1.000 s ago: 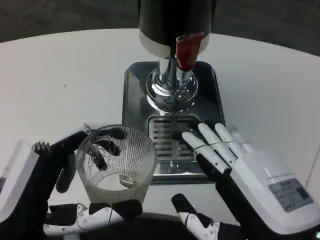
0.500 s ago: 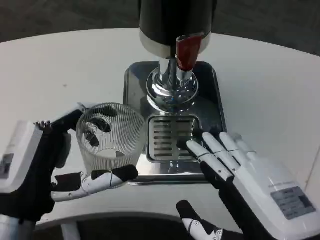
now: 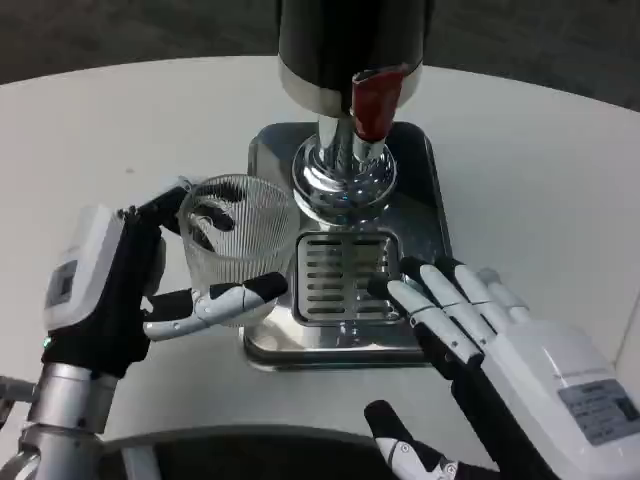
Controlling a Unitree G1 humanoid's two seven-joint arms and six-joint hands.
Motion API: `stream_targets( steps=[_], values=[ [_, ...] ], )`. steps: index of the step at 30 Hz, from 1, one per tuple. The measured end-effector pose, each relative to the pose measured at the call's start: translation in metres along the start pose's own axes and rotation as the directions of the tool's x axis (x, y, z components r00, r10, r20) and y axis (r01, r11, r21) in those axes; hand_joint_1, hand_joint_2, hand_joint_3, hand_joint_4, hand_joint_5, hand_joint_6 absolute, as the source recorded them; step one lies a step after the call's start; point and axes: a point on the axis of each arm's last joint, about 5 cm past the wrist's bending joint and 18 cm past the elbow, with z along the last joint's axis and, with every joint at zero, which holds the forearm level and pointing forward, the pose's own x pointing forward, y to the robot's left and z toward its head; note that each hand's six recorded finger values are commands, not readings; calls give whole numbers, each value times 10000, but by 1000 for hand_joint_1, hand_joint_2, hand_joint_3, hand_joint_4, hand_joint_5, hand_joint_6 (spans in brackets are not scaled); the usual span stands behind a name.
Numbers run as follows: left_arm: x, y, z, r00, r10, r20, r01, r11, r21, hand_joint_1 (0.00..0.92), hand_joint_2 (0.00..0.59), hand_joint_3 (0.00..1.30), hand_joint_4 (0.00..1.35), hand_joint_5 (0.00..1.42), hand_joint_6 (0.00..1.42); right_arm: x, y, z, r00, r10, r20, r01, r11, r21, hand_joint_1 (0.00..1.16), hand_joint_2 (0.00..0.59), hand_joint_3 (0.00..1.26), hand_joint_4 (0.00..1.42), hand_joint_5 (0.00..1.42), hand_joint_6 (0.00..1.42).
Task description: Grasp the cup under the faucet to collect the drink, then remove the cup.
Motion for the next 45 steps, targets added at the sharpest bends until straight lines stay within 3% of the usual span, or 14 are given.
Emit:
stream_targets(
  steps=[6,17,24,30,36,45],
  values=[
    [182,-127,-24,9998,17,211,-21,9998,200,515,116,927,1070,1273,1390,-9,3,7,10000,-22,-94,22,10000,63,424,463,124,41,0,0],
    [427,-399,-30,9938,-887,663,824,9923,923,519,116,930,1070,1273,1390,-22,15,36,9994,-91,-326,96,9999,131,430,464,124,42,0,0],
    [492,-551,-38,9951,-953,264,933,9933,690,523,117,931,1070,1273,1390,-36,-11,64,9986,-303,-435,305,9995,51,432,464,124,42,0,0],
    [575,-667,20,9963,-832,212,820,9952,536,527,115,928,1070,1273,1390,-31,-30,65,9980,-456,-443,457,9990,1,434,462,124,42,0,0],
    [575,-774,91,9930,-986,646,953,9940,534,533,113,925,1070,1273,1390,-29,-42,61,9975,-524,-473,522,9986,-51,442,457,124,42,1,0],
    [576,-817,108,9907,-1049,873,998,9932,599,537,103,934,1065,1262,1347,-37,-47,60,9968,-542,-587,542,9985,-20,452,454,133,51,3,0]
  ],
)
